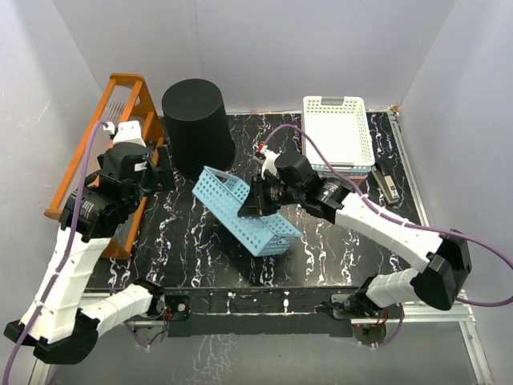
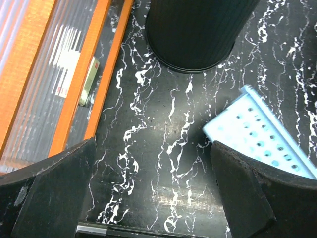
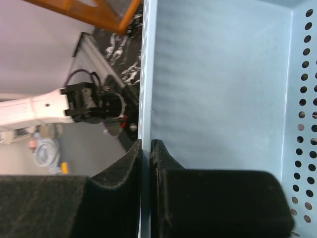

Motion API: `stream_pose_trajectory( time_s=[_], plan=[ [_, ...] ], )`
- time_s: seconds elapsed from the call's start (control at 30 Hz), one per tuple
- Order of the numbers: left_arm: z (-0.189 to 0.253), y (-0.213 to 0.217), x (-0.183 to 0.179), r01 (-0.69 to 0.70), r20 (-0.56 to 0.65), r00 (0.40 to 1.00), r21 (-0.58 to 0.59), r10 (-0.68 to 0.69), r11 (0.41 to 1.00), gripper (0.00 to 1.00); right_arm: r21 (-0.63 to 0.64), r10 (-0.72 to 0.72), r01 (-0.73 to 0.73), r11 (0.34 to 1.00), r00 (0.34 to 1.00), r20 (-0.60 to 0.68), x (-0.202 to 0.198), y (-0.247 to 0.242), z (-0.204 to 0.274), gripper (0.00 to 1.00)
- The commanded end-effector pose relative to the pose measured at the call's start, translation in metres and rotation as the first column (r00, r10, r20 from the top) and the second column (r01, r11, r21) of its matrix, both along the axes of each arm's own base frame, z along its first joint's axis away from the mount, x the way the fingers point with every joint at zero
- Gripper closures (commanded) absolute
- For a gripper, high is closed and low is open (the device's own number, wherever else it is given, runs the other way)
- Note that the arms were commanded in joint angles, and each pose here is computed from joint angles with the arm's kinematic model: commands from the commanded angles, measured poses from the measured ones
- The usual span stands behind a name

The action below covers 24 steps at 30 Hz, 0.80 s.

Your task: Turn the large container upside down

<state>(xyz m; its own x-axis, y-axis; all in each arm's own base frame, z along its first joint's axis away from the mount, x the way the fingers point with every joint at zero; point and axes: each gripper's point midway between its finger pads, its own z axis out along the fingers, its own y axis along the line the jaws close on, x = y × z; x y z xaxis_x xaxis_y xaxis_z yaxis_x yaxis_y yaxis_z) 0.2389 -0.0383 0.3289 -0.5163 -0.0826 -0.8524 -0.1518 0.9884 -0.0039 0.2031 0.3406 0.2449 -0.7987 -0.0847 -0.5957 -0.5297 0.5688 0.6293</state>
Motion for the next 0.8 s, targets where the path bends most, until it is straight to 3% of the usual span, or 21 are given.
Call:
stream_pose_trajectory(
  time_s=[0.0, 0.3, 0.63, 0.77],
  plan=[
    [0.01, -0.009, -0.001, 0.063, 0.047, 0.997, -0.038, -0.062, 0.997, 0.01, 0.285, 0.1, -0.108, 0.953, 0.994, 0.041, -0.015, 0.028, 0.062, 1.0],
    [0.014, -0.02, 0.009, 0.085, 0.04, 0.996, -0.058, -0.083, 0.995, 0.01, 0.544, 0.27, -0.191, 0.817, 0.96, -0.069, -0.039, 0.052, 0.081, 1.0],
    [0.009, -0.032, 0.012, 0.13, 0.026, 0.991, -0.086, -0.128, 0.988, 0.01, 0.699, 0.391, -0.106, 0.707, 0.883, -0.261, -0.046, 0.053, 0.053, 1.0],
    [0.003, -0.036, 0.012, 0.142, 0.018, 0.99, -0.101, -0.141, 0.985, 0.01, 0.723, 0.375, -0.007, 0.691, 0.858, -0.351, -0.034, 0.037, 0.036, 1.0]
  ],
)
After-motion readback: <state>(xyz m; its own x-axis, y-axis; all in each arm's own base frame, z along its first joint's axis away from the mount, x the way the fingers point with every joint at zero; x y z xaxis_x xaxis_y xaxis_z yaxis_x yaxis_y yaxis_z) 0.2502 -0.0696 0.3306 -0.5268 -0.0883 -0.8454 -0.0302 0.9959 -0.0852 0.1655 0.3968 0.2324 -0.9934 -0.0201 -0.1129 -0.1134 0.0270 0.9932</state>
